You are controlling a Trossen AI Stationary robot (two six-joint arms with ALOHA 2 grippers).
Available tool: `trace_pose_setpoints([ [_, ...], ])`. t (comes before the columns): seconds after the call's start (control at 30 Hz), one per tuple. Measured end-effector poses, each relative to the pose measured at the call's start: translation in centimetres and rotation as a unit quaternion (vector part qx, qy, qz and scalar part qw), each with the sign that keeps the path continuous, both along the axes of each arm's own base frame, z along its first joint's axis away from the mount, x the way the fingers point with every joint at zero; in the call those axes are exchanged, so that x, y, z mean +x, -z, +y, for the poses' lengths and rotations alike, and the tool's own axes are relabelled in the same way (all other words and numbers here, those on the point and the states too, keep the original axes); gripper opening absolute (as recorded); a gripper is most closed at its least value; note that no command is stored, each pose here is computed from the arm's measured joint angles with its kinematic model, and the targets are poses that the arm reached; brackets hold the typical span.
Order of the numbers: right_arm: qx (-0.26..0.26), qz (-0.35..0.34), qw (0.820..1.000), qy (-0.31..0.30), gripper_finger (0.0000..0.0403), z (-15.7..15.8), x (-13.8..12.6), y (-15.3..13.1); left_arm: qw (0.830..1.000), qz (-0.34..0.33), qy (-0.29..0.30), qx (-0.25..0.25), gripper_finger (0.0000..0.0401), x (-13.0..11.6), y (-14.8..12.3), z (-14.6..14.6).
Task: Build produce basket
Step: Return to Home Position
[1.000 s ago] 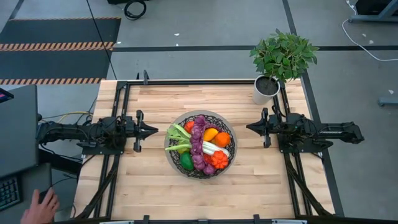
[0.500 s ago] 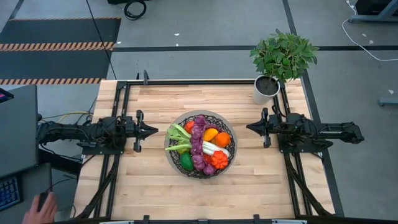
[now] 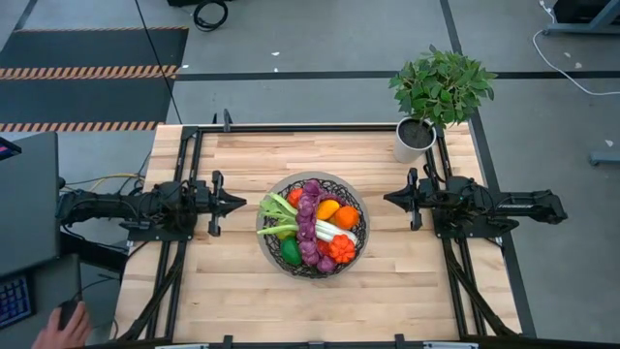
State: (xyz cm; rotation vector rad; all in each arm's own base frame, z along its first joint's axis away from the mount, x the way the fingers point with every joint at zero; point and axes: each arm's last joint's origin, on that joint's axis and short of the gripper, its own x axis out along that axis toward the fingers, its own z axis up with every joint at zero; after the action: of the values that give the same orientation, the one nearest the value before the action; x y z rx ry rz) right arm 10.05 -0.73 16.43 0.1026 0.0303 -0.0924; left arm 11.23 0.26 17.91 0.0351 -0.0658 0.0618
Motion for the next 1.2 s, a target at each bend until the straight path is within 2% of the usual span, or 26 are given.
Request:
trace_pose_setpoints([
  [0.33,0.000,0.000,1.000,0.000,0.0016,0.00,0.00,0.00,1.000,0.000,0.000,0.000,0.0037,0.00,0.00,0.00],
  [0.63,0.000,0.000,1.000,0.000,0.0016,0.00,0.00,0.00,1.000,0.000,0.000,0.000,0.0026,0.00,0.00,0.00],
  [0.97,0.000,0.000,1.000,0.000,0.0016,0.00,0.00,0.00,1.000,0.000,0.000,0.000,0.0036,0.00,0.01,0.00],
  [1.2,0.000,0.000,1.000,0.000,0.0016,0.00,0.00,-0.01,1.000,0.000,0.000,0.000,0.0028,0.00,0.00,0.00],
])
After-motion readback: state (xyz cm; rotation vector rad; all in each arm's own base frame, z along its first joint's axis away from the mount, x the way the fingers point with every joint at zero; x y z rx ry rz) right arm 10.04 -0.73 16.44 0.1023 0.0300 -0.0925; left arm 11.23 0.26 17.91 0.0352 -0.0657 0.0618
